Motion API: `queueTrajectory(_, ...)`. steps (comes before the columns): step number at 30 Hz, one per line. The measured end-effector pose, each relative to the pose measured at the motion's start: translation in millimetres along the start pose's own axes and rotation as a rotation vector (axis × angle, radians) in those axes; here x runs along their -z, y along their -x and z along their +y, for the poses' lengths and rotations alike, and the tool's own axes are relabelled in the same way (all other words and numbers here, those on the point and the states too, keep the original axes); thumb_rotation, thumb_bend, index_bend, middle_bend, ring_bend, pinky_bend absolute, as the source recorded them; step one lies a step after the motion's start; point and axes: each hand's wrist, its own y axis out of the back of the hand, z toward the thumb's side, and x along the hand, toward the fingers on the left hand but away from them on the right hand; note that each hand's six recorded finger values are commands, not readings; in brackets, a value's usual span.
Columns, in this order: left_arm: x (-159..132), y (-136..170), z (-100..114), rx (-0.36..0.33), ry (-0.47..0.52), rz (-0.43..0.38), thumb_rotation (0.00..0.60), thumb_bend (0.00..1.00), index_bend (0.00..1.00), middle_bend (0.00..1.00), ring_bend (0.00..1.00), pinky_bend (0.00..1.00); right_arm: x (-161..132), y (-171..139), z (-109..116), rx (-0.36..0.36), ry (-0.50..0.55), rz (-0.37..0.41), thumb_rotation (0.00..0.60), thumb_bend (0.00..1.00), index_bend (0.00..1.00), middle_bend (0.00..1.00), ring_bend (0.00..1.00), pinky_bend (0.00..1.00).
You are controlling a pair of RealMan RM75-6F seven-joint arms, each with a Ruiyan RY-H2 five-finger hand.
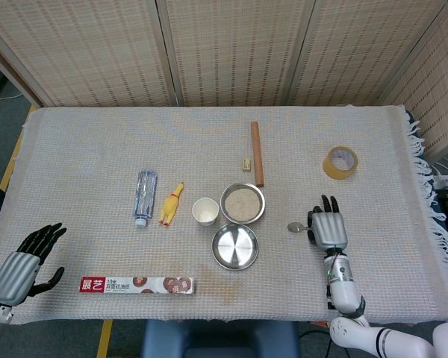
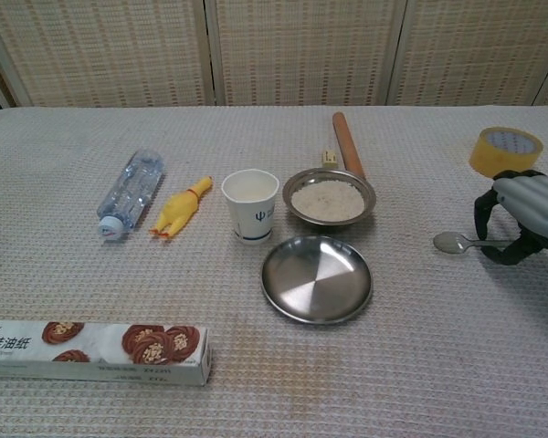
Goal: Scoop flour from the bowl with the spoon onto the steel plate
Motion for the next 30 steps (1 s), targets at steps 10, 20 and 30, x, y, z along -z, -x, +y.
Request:
queueTrajectory(10,1.1,0.1,0.5,0.0,-0.001,0.004,0.6,0.41,0.0,0.0,0.01,0.12,-5.9,2.8,-4.0,0.012,-0.041,0.011,0.6,0.32,0.84,0.51,0.08,0.0)
queueTrajectory(20,0.8,0.1,0.0,0.002,-0.001,0.006,0.6,0.41,0.0,0.0,0.01,0.12,-5.1,3.8,-4.4,0.012,-0.044,0.007,0.6,0.32,0.88,0.54,0.11,0.0)
queueTrajectory(30,1.3,0.0,-0.4,0.005,-0.001,0.01,0.6,0.41,0.0,0.0,0.01,0.12,-4.1,4.8,-6.9,0.003,-0.044,0.004,0.6,0.33,0.9,0.56,0.12,0.0)
